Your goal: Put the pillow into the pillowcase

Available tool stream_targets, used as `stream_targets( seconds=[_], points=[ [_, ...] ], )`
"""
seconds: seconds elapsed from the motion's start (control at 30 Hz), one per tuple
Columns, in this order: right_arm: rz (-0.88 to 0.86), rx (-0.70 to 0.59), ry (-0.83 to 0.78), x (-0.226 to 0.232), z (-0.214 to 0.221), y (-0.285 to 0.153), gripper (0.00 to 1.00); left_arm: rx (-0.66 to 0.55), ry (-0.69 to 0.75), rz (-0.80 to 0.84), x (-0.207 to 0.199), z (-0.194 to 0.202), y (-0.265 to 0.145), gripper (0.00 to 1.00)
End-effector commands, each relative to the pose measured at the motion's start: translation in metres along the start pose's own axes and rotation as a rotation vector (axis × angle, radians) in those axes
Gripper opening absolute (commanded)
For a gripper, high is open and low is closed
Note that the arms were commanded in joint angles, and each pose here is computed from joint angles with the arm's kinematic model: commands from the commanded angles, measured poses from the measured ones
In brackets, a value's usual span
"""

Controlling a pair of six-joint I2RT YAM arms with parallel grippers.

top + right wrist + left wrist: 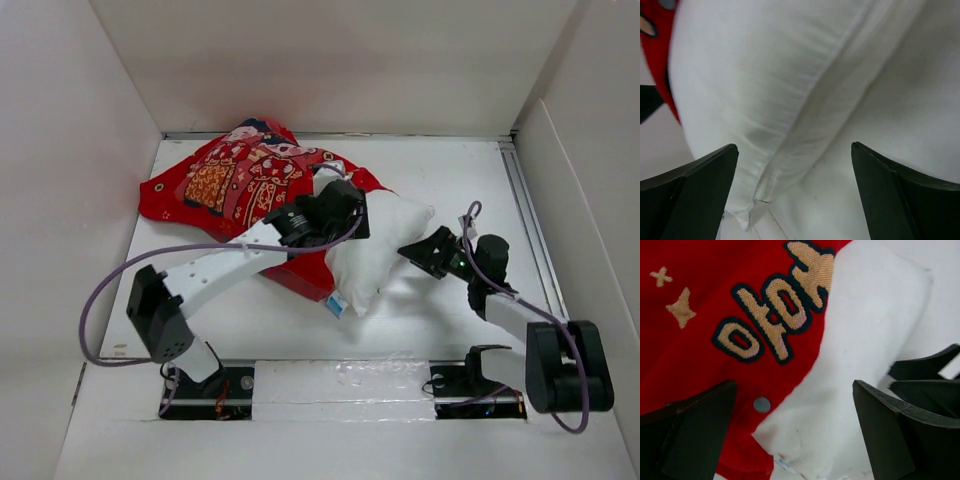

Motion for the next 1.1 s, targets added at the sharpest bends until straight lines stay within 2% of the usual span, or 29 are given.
stream_targets(
  seconds=[0.0,0.03,0.17,0.23,0.27,0.3,0.33,0.47,0.5,0.57,0.6,0.67,0.7,0.77,0.8,0.83,0.87,0.93,1.07],
  points=[
    [-0.334,-0.103,-0.224,0.061,-0.031,0.001,1.00,-0.033,0.109,-0.074,0.008,-0.017,0.003,1.00],
    [-0.333,-0.094,-0.180,0.056,-0.031,0.006,1.00,-0.028,0.114,-0.092,0.011,-0.019,0.011,1.00],
    [-0.363,-0.086,-0.189,0.060,-0.034,0.020,1.00,0.007,0.127,-0.122,0.014,-0.017,0.030,1.00],
    [-0.365,-0.072,-0.195,0.066,-0.030,0.034,1.00,0.022,0.129,-0.143,0.018,-0.013,0.038,0.94],
    [-0.339,-0.046,-0.175,0.059,-0.025,0.044,1.00,0.040,0.135,-0.165,0.022,-0.009,0.048,0.89],
    [-0.344,-0.040,-0.176,0.059,-0.022,0.050,1.00,0.053,0.147,-0.189,0.026,-0.005,0.052,0.61],
    [-0.357,-0.005,-0.176,0.060,-0.011,0.056,1.00,0.059,0.151,-0.194,0.025,-0.004,0.054,0.49],
    [-0.449,0.058,-0.136,0.065,0.015,0.074,1.00,0.051,0.170,-0.253,0.025,-0.012,0.060,0.11],
    [-0.438,0.082,-0.069,0.056,0.023,0.081,1.00,0.057,0.174,-0.258,0.023,-0.012,0.063,0.04],
    [-0.555,0.058,-0.092,0.072,0.026,0.085,1.00,0.035,0.177,-0.239,0.014,-0.027,0.057,0.00],
    [-0.551,0.069,-0.057,0.059,0.031,0.092,1.00,0.038,0.173,-0.224,0.009,-0.029,0.059,0.00],
    [-0.573,0.074,-0.024,0.063,0.031,0.104,0.99,0.024,0.189,-0.180,-0.009,-0.042,0.050,0.00],
    [-0.583,0.059,-0.027,0.067,0.028,0.110,0.95,0.021,0.205,-0.164,-0.017,-0.045,0.045,0.00],
    [-0.594,0.033,-0.047,0.070,0.023,0.113,0.68,0.062,0.277,-0.142,-0.040,-0.033,0.036,0.00],
    [-0.600,0.012,-0.029,0.075,0.018,0.112,0.49,0.018,0.262,-0.084,-0.063,-0.050,0.018,0.00],
    [-0.632,0.000,-0.039,0.087,0.013,0.109,0.07,0.020,0.306,-0.037,-0.084,-0.042,0.005,0.00],
    [-0.659,-0.049,-0.040,0.099,-0.004,0.100,0.00,0.024,0.327,0.014,-0.105,-0.038,-0.009,0.00],
    [-0.665,-0.087,-0.047,0.103,-0.013,0.092,0.00,0.038,0.339,0.041,-0.114,-0.034,-0.016,0.00],
    [-0.787,-0.201,-0.086,0.152,-0.040,0.055,0.00,0.122,0.330,0.223,-0.140,-0.003,-0.026,0.00]
  ],
)
Point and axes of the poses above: each gripper's point midway between its finger pads, its own y axis out along the fingers, its own x axis along the line the jaws close on, z = x × y, the point moved 4 cm from there along -y, back along the fingers, and after that the axes turned 2 degrees about y, right-handed, at the moved point
